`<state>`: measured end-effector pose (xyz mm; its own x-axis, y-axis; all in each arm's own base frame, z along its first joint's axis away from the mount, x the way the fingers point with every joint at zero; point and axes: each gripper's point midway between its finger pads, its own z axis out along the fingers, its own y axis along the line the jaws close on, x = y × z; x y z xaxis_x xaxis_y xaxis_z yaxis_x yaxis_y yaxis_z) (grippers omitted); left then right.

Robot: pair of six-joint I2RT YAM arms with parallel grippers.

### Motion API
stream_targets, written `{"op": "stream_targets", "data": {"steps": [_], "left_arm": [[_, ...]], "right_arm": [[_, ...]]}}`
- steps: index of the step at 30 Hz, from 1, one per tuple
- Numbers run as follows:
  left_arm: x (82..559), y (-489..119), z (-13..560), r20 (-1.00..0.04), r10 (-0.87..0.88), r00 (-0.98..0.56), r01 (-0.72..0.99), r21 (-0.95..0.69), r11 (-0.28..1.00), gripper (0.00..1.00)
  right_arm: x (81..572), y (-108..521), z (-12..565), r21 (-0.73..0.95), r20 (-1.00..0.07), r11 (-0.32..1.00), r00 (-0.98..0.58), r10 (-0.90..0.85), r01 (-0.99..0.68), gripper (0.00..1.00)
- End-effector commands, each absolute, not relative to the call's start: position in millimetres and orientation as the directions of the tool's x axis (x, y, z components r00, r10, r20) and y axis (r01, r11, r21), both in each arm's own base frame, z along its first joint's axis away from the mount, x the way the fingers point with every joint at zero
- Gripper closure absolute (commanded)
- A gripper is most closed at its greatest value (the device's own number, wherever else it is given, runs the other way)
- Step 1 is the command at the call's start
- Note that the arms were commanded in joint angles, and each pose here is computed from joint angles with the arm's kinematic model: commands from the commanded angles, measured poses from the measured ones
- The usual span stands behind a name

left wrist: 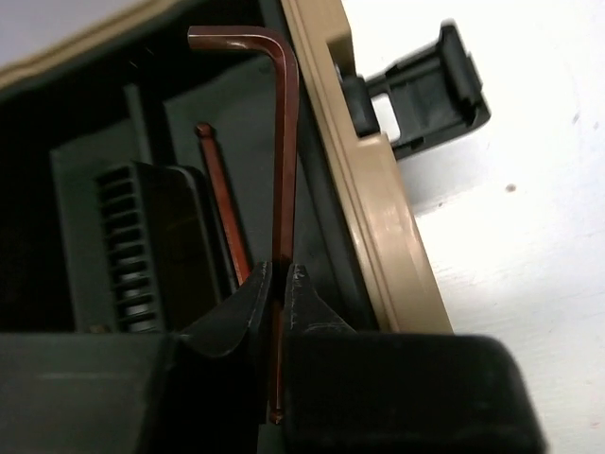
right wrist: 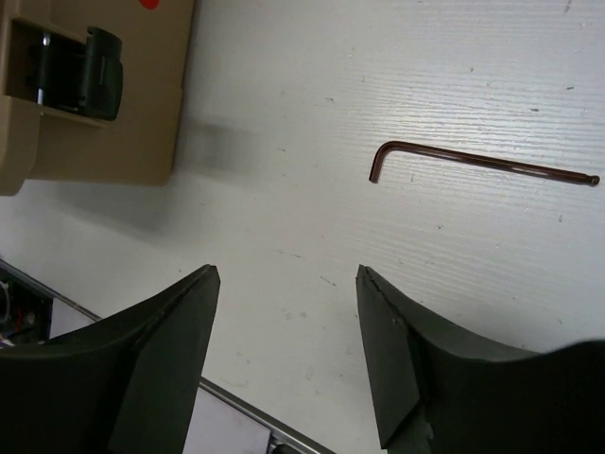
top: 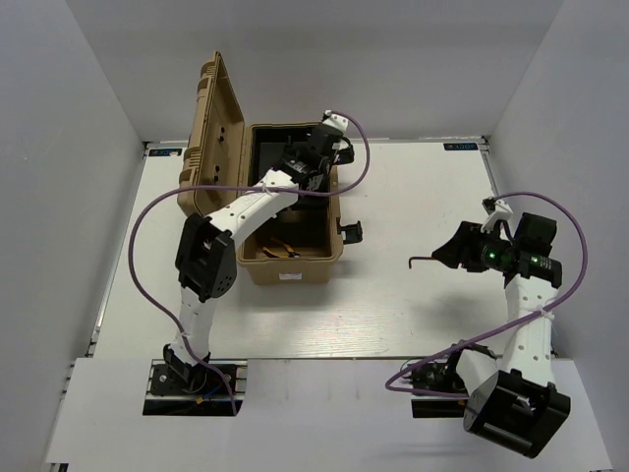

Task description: Sort the tools into containers

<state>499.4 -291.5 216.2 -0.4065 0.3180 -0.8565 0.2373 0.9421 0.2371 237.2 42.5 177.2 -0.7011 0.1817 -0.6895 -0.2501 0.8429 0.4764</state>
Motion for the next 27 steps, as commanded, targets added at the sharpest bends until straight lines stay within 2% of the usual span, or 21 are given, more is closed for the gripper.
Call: {"op": "stream_targets", "data": {"steps": [1, 2, 3, 6, 9, 10, 12, 13, 14, 15, 16, 17, 18, 19, 20, 21, 22, 23, 24, 25, 27], "left_arm": [[505.4, -285.9, 242.2, -0.888, 0.266, -0.375, 0.212, 0.197, 0.957, 0.79], [504.9, -285.5, 234.9, -0.878, 0.277, -0.39, 0.216, 0.206, 0.955, 0.72], [507.9, -280.1, 234.8, -0.878, 0.273, -0.393, 0.205, 0.206, 0.957, 0.6], [509.4, -278.5, 247.5, -0.889, 0.258, -0.38, 0.211, 0.188, 0.959, 0.47], [506.9, -281.7, 262.3, -0.897, 0.247, -0.366, 0.231, 0.169, 0.958, 0.42], [502.3, -282.3, 278.7, -0.908, 0.233, -0.347, 0.246, 0.152, 0.957, 0.41], [490.3, -285.5, 294.6, -0.915, 0.237, -0.325, 0.277, 0.148, 0.949, 0.41], [479.6, -295.7, 302.0, -0.921, 0.239, -0.307, 0.337, 0.13, 0.932, 0.56], [463.3, -291.1, 335.4, -0.945, 0.201, -0.257, 0.364, 0.098, 0.926, 0.76], [451.9, -291.7, 328.3, -0.944, 0.188, -0.269, 0.395, 0.07, 0.916, 0.97], [435.8, -298.9, 334.6, -0.95, 0.178, -0.257, 0.472, 0.038, 0.881, 1.0], [417.2, -301.3, 315.5, -0.938, 0.192, -0.289, 0.516, 0.016, 0.857, 1.0], [392.0, -299.8, 347.4, -0.962, 0.136, -0.236, 0.577, -0.026, 0.817, 1.0], [377.2, -299.3, 350.4, -0.966, 0.128, -0.225, 0.615, -0.039, 0.788, 0.97], [357.3, -304.0, 330.0, -0.958, 0.144, -0.246, 0.68, -0.065, 0.73, 0.85], [335.0, -295.8, 350.0, -0.972, 0.113, -0.206, 0.712, -0.069, 0.699, 0.7], [318.9, -296.7, 349.1, -0.975, 0.129, -0.179, 0.752, -0.051, 0.657, 0.48], [305.7, -293.1, 328.2, -0.966, 0.159, -0.202, 0.773, -0.058, 0.631, 0.43], [292.2, -292.4, 330.4, -0.971, 0.156, -0.181, 0.805, -0.055, 0.591, 0.36], [275.2, -283.5, 344.9, -0.983, 0.137, -0.125, 0.824, -0.026, 0.565, 0.35], [259.6, -274.0, 327.9, -0.98, 0.144, -0.134, 0.832, -0.032, 0.554, 0.32]], "right_arm": [[235.3, 46.2, 174.1, 0.481, -0.687, 0.825, -0.713, 0.143, -0.298, 0.33], [236.0, 47.0, 173.9, 0.474, -0.694, 0.821, -0.709, 0.124, -0.32, 0.32], [234.2, 49.2, 170.8, 0.483, -0.685, 0.807, -0.721, 0.107, -0.339, 0.32], [233.8, 51.0, 167.5, 0.469, -0.694, 0.787, -0.718, 0.047, -0.401, 0.3], [234.3, 50.5, 164.0, 0.428, -0.712, 0.765, -0.701, -0.042, -0.481, 0.32], [232.7, 50.9, 161.2, 0.432, -0.705, 0.755, -0.706, -0.058, -0.493, 0.38], [239.1, 41.5, 157.0, 0.312, -0.753, 0.744, -0.631, -0.186, -0.591, 0.51], [243.7, 35.4, 148.9, 0.255, -0.758, 0.727, -0.599, -0.259, -0.637, 0.64], [244.5, 33.2, 144.8, 0.224, -0.759, 0.712, -0.577, -0.301, -0.666, 0.69], [249.2, 27.5, 142.6, 0.147, -0.767, 0.683, -0.518, -0.378, -0.716, 0.73], [247.7, 25.1, 128.1, 0.115, -0.748, 0.621, -0.48, -0.459, -0.775, 0.78], [247.1, 24.4, 122.6, 0.096, -0.74, 0.588, -0.453, -0.498, -0.803, 0.78], [250.1, 16.7, 114.4, 0.011, -0.716, 0.525, -0.374, -0.59, -0.851, 0.76], [253.1, 11.5, 99.1, 0.014, -0.68, 0.504, -0.378, -0.628, -0.863, 0.67], [259.9, 9.3, 93.4, -0.019, -0.666, 0.482, -0.349, -0.66, -0.876, 0.59], [260.3, -1.0, 80.2, -0.034, -0.608, 0.467, -0.352, -0.711, -0.884, 0.52], [264.9, -2.9, 76.0, -0.049, -0.593, 0.459, -0.344, -0.728, -0.887, 0.46], [279.5, -5.2, 71.5, -0.095, -0.59, 0.45, -0.314, -0.744, -0.888, 0.41], [283.2, -8.6, 66.3, -0.101, -0.566, 0.449, -0.32, -0.76, -0.888, 0.39], [287.1, -9.6, 65.4, -0.113, -0.56, 0.452, -0.319, -0.765, -0.885, 0.37], [304.4, -12.1, 60.5, -0.148, -0.547, 0.452, -0.307, -0.778, -0.88, 0.35]]}}
